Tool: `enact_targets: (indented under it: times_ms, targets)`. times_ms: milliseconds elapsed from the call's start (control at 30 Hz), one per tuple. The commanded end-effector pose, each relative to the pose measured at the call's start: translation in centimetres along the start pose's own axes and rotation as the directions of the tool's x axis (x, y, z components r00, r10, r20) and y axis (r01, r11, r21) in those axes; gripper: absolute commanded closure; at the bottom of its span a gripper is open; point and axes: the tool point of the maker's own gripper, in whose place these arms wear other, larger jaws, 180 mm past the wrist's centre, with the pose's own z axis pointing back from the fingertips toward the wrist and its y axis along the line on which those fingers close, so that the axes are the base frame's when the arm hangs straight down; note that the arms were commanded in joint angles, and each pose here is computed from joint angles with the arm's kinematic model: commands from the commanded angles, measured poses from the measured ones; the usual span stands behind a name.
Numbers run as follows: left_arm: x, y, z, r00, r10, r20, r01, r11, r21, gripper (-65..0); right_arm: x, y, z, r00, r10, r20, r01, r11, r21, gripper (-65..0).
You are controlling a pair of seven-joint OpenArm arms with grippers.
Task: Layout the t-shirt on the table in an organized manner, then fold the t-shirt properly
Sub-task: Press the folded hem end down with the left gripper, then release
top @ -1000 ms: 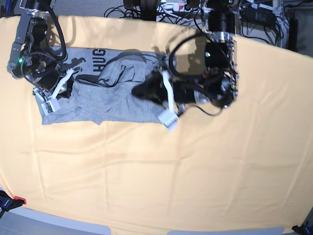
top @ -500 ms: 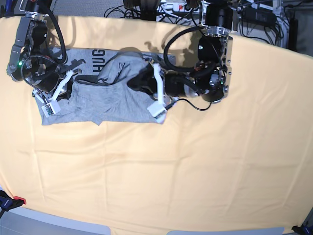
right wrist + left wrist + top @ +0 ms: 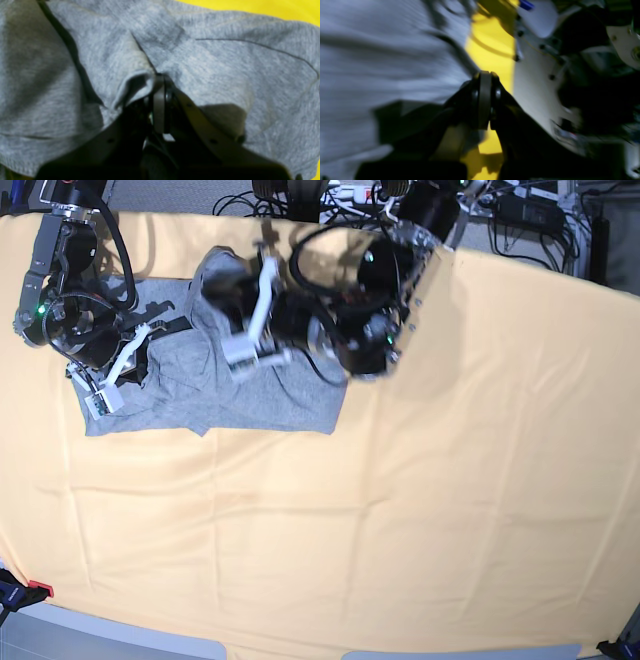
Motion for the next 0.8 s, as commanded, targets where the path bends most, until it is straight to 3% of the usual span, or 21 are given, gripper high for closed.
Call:
enact_targets:
  times_ms: [0,267,400,567,700,767]
  targets:
    - [2.1,0.4,0.8,0.998,-0.038,0.058,0.037,0.999,0.012,0.0,0.6,-0.8,0.4,1.000,0.022,0.005,-0.022,0.999,-0.025,0.0]
    - [4.2,4.9,6.6,0.973,0.022,0.229,-0.059,0.986,0.154,0.0,2.0,-1.3,0.5,0.999,0.031,0.035,-0.029,0.999,-0.039,0.0]
    - [2.8,7.5,9.3,0.958,0.068,0.277,-0.144,0.953,0.265,0.0,3.4,-2.3,1.3,0.997,0.042,0.069,-0.037,0.997,-0.071,0.0]
    - [-0.2,8.9,9.7,0.948,0.121,0.294,-0.220,0.917,0.333,0.0,6.3,-2.8,3.0,0.984,0.048,0.172,-0.034,0.996,-0.083,-1.1]
    - [-2.4,9.7,8.7,0.938,0.191,0.289,-0.284,0.902,0.326,0.0,8.1,-4.4,4.0,0.974,0.043,0.222,-0.015,0.992,-0.128,-31.4]
    - [-3.5,10.1,8.4,0.937,0.223,0.269,-0.307,0.894,0.328,0.0,7.7,-5.8,4.8,0.976,0.011,0.218,0.026,0.986,-0.166,-39.6]
